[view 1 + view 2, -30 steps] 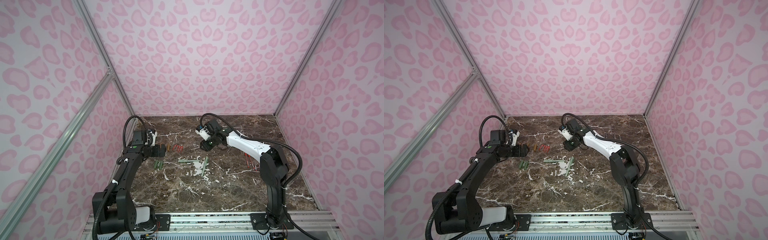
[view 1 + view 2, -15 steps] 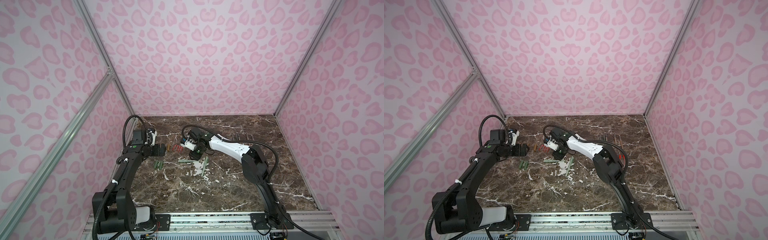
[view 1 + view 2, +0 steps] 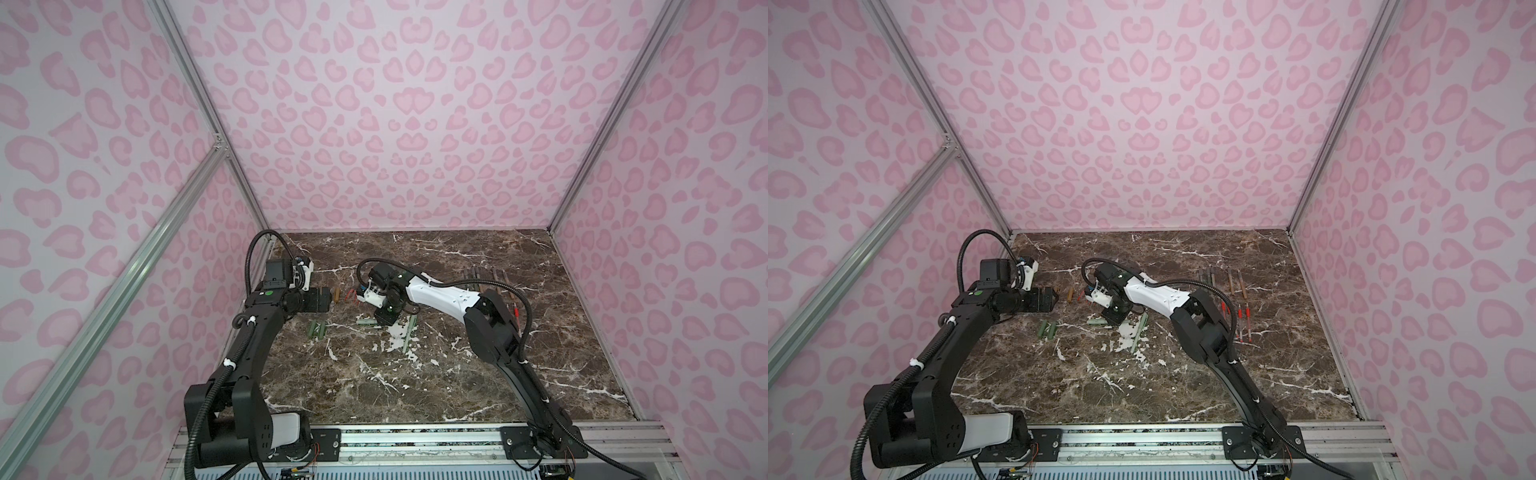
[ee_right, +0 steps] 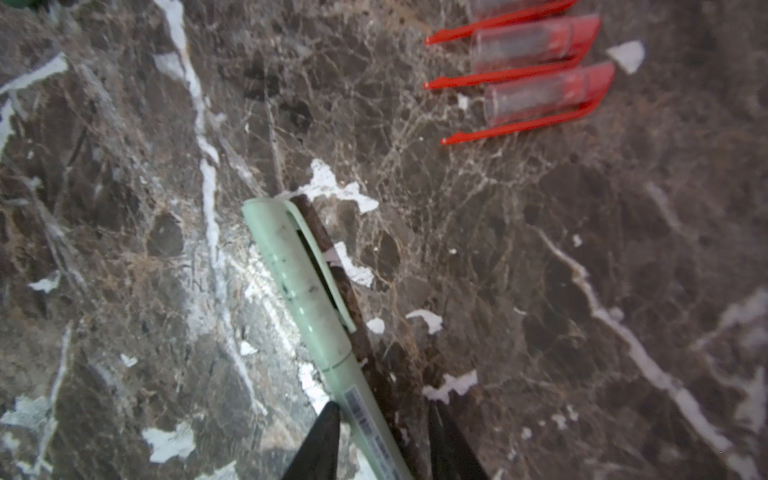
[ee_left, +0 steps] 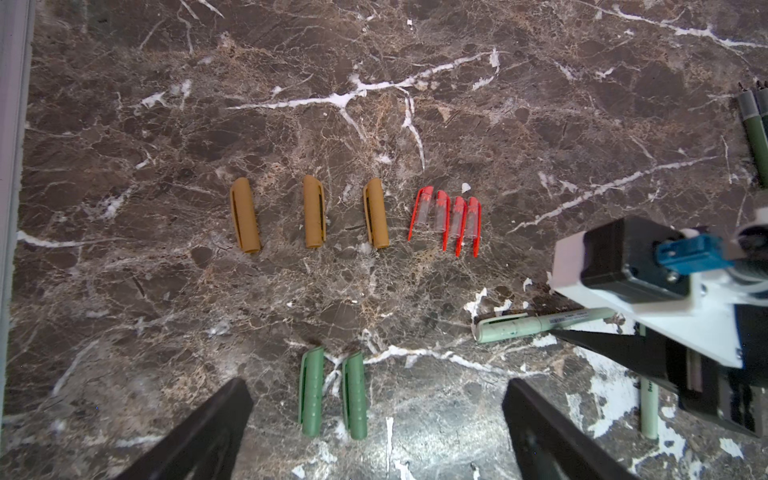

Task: Open the pen caps
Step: 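Move the right gripper to the pale-green markers and grasp a capped one, then lift the pale-green marker and bring its cap between the left gripper's fingers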

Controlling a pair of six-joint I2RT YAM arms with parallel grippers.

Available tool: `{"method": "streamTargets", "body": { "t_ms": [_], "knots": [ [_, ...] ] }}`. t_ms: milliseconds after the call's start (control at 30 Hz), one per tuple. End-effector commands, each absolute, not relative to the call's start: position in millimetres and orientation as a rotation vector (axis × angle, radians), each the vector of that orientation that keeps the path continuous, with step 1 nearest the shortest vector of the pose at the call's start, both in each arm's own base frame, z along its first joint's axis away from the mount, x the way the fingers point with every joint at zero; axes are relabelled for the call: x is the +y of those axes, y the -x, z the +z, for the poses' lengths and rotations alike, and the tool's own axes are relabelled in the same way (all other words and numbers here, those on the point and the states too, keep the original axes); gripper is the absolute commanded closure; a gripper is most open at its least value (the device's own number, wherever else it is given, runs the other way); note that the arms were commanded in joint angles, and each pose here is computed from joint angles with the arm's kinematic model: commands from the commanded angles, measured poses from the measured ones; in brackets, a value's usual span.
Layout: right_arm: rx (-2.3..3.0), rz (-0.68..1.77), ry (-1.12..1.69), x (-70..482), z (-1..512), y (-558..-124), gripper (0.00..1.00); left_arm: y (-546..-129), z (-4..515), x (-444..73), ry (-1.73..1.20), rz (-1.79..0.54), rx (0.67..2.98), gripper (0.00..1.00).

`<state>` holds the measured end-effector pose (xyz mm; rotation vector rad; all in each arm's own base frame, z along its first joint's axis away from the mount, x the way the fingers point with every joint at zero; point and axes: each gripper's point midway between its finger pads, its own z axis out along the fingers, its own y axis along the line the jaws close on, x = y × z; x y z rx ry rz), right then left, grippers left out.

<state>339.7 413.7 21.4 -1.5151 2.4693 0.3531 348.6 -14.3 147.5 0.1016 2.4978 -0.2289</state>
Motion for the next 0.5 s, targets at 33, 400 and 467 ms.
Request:
{"method": "streamTargets", "body": {
  "t_ms": [33,400,467],
  "knots": [
    [2.501,0.327,1.552,409.6,7.2,-331.3,0.72,-353.4,152.1,-13.9,-0.1,-0.232,2.475,0.02],
    [2.483,0.313,1.593,402.1,17.9,-316.7,0.96,-352.2,159.9,-23.9,-0.135,-0.301,2.454,0.02],
    [2.465,0.342,1.569,405.1,30.5,-317.4,0.97,-351.8,165.3,-30.5,-0.143,-0.356,2.441,0.02]
  ]
}}
